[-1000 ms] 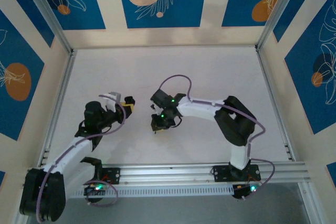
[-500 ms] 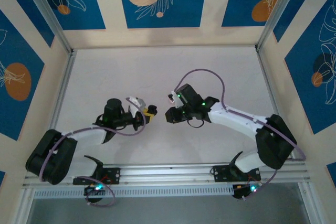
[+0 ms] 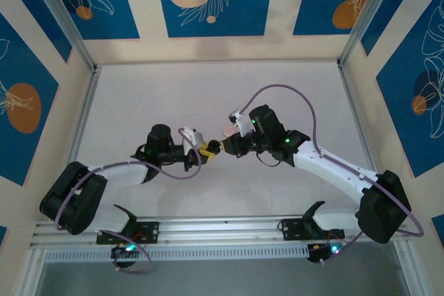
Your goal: Insert the wireless bluetooth earbuds into the charging case
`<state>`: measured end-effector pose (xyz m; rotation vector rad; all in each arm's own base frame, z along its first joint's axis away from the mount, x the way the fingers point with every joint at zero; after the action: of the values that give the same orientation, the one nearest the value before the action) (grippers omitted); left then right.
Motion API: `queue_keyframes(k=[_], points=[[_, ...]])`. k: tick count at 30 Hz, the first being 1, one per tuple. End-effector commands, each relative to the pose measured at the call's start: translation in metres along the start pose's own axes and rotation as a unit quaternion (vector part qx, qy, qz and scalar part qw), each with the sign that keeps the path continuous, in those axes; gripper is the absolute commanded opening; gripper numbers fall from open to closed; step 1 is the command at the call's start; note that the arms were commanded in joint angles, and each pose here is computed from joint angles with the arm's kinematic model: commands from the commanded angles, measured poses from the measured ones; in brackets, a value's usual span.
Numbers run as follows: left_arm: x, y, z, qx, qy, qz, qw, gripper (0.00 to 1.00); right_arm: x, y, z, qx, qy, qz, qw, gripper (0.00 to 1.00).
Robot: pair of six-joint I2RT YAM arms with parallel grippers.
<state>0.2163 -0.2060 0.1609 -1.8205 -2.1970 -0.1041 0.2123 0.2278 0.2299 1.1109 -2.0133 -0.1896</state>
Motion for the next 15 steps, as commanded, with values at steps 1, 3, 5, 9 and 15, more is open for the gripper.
queue_keyframes(k=[1, 3, 5, 9, 15], points=[[-0.003, -0.005, -0.009, -0.023, -0.009, 0.029, 0.999, 0.15, 0.001, 0.012, -0.014, 0.048, -0.02, -0.04, 0.998, 0.17], [-0.003, -0.004, -0.01, -0.021, -0.011, 0.028, 0.999, 0.15, -0.001, 0.015, -0.015, 0.057, -0.024, -0.049, 0.997, 0.17], [-0.003, -0.004, -0.012, -0.019, -0.015, 0.025, 0.999, 0.15, -0.002, 0.018, -0.016, 0.064, -0.026, -0.056, 0.996, 0.17], [-0.002, -0.004, -0.018, -0.015, -0.028, 0.022, 0.999, 0.15, -0.006, 0.022, -0.015, 0.072, -0.025, -0.059, 0.995, 0.17], [-0.001, -0.004, -0.023, -0.01, -0.052, 0.024, 0.998, 0.15, -0.012, 0.02, -0.015, 0.079, -0.024, -0.039, 0.996, 0.16]])
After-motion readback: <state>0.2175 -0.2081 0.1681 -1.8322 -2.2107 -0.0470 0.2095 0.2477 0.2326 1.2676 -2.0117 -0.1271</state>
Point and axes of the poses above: each hand's point on the last joint's axis, 136 mm out from that joint toward the fingers, its own x axis back along the fingers, its own y axis along the line the jaws close on, z = x × y, the point moved 8 cm from there along x, back along the fingers
